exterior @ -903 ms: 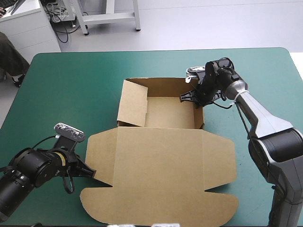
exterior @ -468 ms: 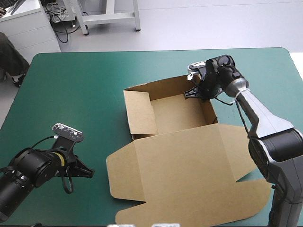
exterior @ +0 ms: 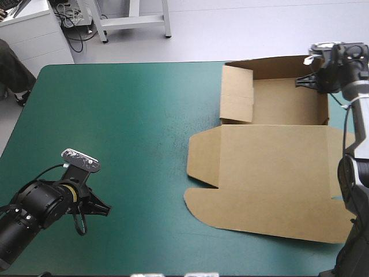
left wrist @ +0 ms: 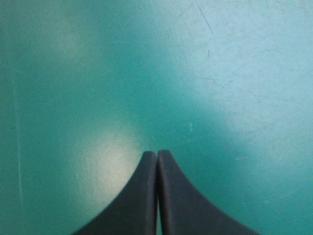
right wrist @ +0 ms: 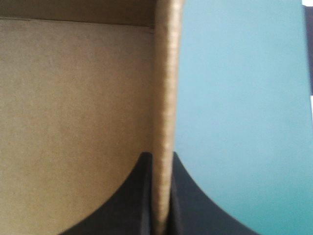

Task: Fold the box

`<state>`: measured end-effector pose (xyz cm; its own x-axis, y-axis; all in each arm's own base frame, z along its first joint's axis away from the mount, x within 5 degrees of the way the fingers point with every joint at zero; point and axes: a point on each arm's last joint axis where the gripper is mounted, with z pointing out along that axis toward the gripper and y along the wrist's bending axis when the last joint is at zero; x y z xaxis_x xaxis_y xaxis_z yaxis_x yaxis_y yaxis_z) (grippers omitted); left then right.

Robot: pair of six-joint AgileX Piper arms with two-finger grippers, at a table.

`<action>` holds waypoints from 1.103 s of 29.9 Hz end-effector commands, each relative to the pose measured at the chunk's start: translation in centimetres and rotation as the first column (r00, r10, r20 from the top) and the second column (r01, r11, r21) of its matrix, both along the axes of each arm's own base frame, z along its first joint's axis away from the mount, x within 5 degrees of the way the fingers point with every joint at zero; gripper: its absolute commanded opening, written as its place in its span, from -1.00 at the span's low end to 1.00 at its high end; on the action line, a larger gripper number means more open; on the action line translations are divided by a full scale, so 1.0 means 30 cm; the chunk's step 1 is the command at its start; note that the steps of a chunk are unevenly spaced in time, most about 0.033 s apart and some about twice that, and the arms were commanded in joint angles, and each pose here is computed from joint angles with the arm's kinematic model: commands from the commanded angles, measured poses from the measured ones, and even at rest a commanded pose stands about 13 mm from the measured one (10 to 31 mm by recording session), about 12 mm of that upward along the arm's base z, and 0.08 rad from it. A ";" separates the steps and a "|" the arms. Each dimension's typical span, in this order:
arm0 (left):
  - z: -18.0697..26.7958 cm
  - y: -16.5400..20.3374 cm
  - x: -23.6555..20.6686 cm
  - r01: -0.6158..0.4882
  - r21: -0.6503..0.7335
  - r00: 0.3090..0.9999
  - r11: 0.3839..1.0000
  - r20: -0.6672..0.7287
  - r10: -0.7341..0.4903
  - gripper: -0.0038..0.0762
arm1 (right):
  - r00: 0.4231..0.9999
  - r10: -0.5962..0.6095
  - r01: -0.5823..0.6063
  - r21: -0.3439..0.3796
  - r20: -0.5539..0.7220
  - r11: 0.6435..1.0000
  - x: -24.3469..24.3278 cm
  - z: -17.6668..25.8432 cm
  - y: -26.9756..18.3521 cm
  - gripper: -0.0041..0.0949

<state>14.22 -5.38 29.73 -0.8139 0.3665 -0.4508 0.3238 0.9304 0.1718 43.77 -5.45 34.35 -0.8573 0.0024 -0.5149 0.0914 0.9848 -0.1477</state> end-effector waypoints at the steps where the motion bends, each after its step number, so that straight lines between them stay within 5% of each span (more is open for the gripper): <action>1: 0.037 -0.003 0.010 0.007 -0.023 0.997 1.000 0.079 -0.005 -0.98 | 0.987 -0.103 0.107 -0.026 0.124 0.994 -0.067 0.126 -0.162 -0.96; 10: 0.037 -0.003 0.010 0.007 -0.023 0.997 1.000 0.079 -0.005 -0.98 | 0.944 -0.296 0.285 0.090 0.146 0.954 -0.150 0.118 -0.418 -0.96; 20: 0.037 -0.003 0.010 0.005 -0.024 0.997 1.000 0.079 -0.003 -0.98 | 0.956 -0.278 0.269 0.093 0.097 0.959 -0.129 0.057 -0.446 -0.89; 24: 0.037 -0.003 0.010 0.003 -0.025 0.997 1.000 0.079 -0.001 -0.98 | 0.957 -0.278 0.271 0.088 0.082 0.959 -0.119 0.034 -0.456 -0.51; 29: 0.037 -0.004 0.010 0.003 -0.027 0.997 1.000 0.078 -0.001 -0.98 | 0.959 -0.274 0.267 0.089 0.080 0.960 -0.119 0.030 -0.461 0.48; 33: 0.038 -0.005 0.012 0.005 -0.030 0.996 1.000 0.085 -0.003 -0.98 | 0.960 -0.270 0.264 0.087 0.077 0.961 -0.120 0.030 -0.461 0.84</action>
<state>14.30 -5.43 29.76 -0.8100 0.3611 -0.4620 0.3195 0.9325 0.1687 41.20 -19.22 31.61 -0.8268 0.2965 -0.4779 0.3571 0.9333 -0.0387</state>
